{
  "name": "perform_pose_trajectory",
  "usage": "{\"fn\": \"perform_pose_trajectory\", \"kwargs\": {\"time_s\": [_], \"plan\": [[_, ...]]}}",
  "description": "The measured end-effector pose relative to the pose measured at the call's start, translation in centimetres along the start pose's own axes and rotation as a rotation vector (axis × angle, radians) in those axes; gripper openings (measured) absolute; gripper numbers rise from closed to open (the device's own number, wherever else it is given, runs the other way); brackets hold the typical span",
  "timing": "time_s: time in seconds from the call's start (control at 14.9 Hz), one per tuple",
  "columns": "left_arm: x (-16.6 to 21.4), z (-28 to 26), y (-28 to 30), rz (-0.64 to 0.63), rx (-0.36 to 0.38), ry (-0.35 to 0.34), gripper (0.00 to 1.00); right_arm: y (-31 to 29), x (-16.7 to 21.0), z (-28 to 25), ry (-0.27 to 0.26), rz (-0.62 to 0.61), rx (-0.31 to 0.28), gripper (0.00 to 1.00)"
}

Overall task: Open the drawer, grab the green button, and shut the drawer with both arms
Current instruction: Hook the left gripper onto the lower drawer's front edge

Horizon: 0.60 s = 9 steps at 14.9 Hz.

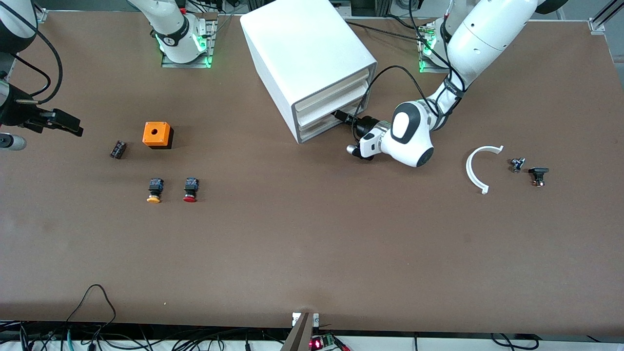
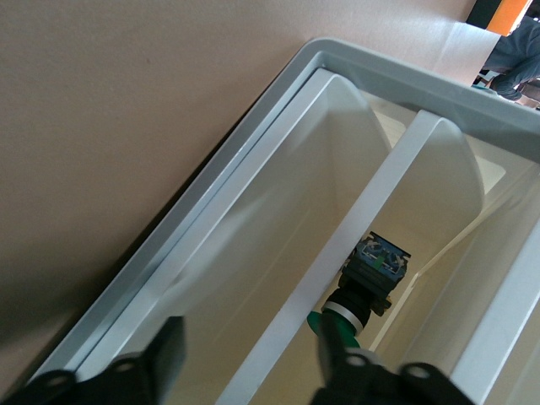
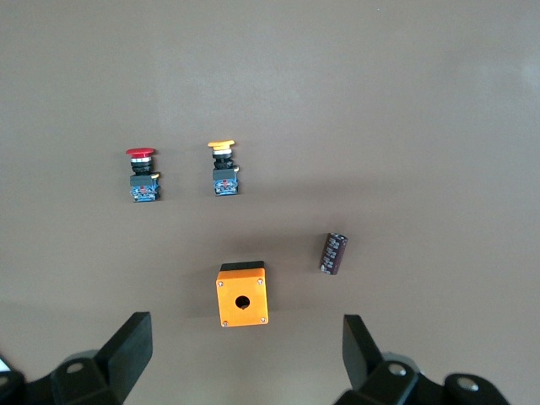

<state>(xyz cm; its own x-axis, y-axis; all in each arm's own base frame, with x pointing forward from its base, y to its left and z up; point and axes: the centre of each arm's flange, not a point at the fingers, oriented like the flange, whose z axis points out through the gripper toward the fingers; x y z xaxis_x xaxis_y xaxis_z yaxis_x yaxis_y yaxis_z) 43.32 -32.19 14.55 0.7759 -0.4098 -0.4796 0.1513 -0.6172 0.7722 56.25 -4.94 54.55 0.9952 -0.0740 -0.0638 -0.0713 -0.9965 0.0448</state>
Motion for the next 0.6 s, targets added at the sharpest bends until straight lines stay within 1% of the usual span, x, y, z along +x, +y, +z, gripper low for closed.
{"fn": "perform_pose_trajectory", "kwargs": {"time_s": [0.07,0.13,0.2,0.33,0.4,0.6], "plan": [[-0.06,0.14,-0.02,0.0,0.001,-0.002,0.66,0.0,0.0,0.0,0.0,0.0,0.0,1.0],[-0.12,0.27,-0.06,0.003,0.001,-0.005,0.62,0.0,0.0,0.0,0.0,0.0,0.0,1.0],[-0.14,0.32,-0.02,0.018,0.0,-0.005,0.48,0.0,0.0,0.0,0.0,0.0,0.0,1.0],[-0.13,0.21,0.27,0.072,-0.014,0.002,0.29,-0.02,0.02,0.05,-0.001,0.0,0.0,1.0],[-0.13,0.18,0.26,0.103,-0.014,0.002,0.26,-0.05,0.04,0.11,-0.002,0.0,0.0,1.0],[-0.05,-0.35,0.01,0.118,-0.018,0.012,0.26,-0.21,0.37,0.93,-0.016,-0.001,-0.002,1.0]]}}
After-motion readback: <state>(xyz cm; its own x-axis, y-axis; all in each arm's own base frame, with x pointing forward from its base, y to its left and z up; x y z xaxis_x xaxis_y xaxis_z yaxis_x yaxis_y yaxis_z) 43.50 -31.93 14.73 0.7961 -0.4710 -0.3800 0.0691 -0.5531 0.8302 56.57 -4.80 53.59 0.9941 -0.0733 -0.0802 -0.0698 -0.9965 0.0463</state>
